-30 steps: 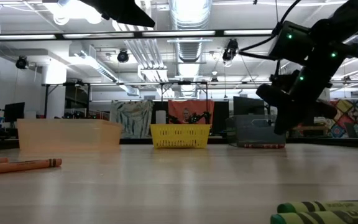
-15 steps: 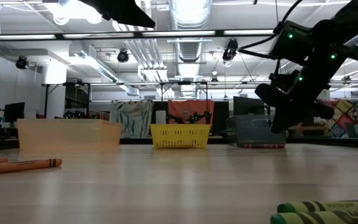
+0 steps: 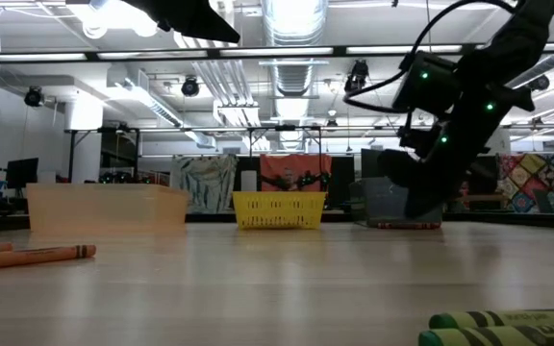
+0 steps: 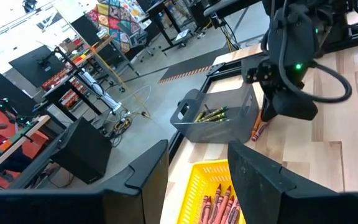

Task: Sort crayons
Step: Put the red crayon into the yellow bin

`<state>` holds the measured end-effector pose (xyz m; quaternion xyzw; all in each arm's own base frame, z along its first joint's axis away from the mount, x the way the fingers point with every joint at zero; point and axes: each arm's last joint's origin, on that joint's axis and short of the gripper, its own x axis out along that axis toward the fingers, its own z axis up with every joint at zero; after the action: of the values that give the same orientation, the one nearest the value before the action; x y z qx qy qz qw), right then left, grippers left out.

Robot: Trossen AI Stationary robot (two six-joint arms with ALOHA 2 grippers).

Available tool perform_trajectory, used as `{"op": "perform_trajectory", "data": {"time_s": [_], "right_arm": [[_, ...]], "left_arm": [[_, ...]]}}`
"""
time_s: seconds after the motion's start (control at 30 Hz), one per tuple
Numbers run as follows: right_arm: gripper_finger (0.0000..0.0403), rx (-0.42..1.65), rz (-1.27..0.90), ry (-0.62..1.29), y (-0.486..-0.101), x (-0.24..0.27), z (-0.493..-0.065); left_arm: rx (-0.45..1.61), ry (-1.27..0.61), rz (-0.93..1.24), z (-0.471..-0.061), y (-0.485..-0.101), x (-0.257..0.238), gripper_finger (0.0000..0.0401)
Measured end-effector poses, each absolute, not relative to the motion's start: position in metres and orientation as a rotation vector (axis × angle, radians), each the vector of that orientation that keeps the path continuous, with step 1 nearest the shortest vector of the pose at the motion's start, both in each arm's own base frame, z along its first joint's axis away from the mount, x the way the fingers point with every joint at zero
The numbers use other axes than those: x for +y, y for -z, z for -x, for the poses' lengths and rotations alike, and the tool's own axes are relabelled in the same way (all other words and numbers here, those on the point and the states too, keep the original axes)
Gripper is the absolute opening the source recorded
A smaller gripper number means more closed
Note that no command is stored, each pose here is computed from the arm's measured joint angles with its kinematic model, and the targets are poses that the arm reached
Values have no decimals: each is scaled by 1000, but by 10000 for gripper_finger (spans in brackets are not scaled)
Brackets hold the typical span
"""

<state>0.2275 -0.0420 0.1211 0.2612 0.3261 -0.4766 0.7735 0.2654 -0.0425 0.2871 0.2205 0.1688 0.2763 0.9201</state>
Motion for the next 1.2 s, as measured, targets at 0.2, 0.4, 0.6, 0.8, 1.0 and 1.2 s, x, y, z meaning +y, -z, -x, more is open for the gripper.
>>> {"op": "perform_trajectory", "data": {"time_s": [0.2,0.4,0.6,0.8,1.0,1.2], "right_arm": [[27,750,-547,1051,-112,-43,-232],[27,788,-631,949,-117,-38,-235],[27,790,-683,870,-134,-34,-237],[27,913,-594,817,-153,-33,-232],[30,1112,-357,383,-172,-22,-240],[66,1145,-167,205,-175,-15,-244]], "left_arm": [[349,-568,-454,-265,-287,-42,149],[348,-568,-450,-265,-287,-42,149],[347,-569,-446,-265,-287,-42,149],[346,-569,-442,-265,-287,-42,149],[343,-564,-433,-265,-287,-43,149],[340,-563,-415,-265,-287,-43,149]]}}
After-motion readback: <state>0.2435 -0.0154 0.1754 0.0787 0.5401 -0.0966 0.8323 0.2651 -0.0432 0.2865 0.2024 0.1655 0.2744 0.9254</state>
